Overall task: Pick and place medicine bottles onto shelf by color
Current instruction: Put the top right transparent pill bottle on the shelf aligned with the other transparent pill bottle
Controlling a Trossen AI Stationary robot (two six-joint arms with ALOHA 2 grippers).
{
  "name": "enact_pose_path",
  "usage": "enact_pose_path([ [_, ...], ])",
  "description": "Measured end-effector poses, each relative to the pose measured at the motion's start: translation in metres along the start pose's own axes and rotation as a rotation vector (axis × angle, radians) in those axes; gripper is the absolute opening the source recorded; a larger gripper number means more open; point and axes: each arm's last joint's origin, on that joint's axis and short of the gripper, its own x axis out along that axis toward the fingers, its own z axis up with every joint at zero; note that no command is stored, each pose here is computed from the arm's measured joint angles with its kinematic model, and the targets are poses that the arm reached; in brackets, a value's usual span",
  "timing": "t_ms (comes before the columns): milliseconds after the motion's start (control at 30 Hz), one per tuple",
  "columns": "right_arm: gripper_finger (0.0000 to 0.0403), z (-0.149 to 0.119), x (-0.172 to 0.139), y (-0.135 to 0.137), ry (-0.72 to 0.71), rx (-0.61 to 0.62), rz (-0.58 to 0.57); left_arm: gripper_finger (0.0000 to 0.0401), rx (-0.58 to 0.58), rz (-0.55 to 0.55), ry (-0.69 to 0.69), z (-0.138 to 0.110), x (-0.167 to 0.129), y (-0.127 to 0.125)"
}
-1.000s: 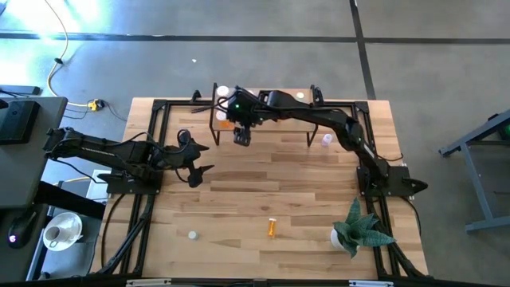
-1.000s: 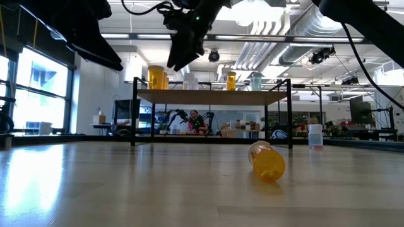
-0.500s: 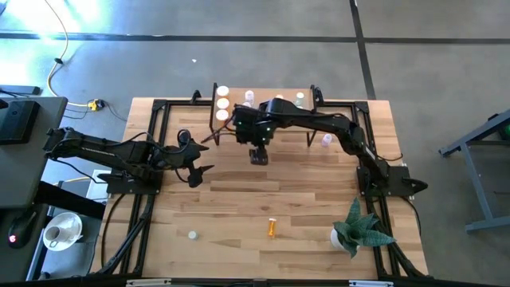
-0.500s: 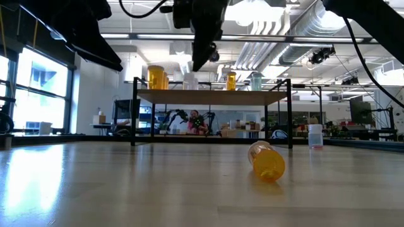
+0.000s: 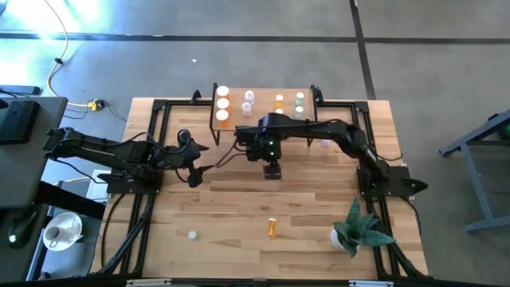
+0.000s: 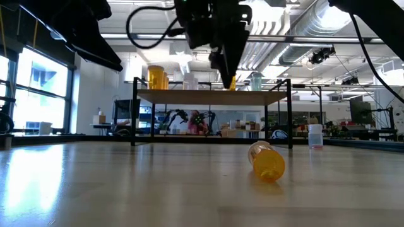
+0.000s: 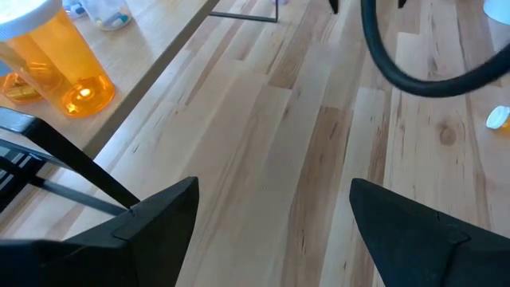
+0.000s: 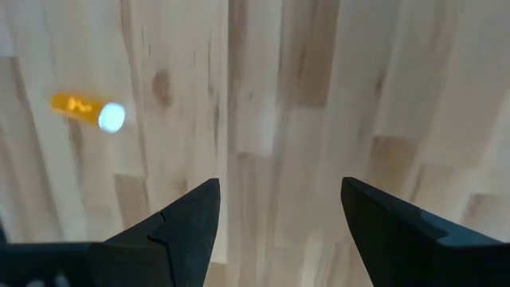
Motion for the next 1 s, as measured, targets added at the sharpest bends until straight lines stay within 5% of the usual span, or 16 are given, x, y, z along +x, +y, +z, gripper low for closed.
enact_pose_path([
  [533, 0.0252, -0.082, 0.009, 0.013, -0.137, 0.215, 0.014, 0.0315, 0.002, 0.000, -0.001, 0.000, 0.000, 0.000],
  [1000, 0.0252, -0.189, -0.036, 0.026, -0.446, 0.498, -0.383, 0.0315, 0.000, -0.001, -0.001, 0.000, 0.000, 0.000],
])
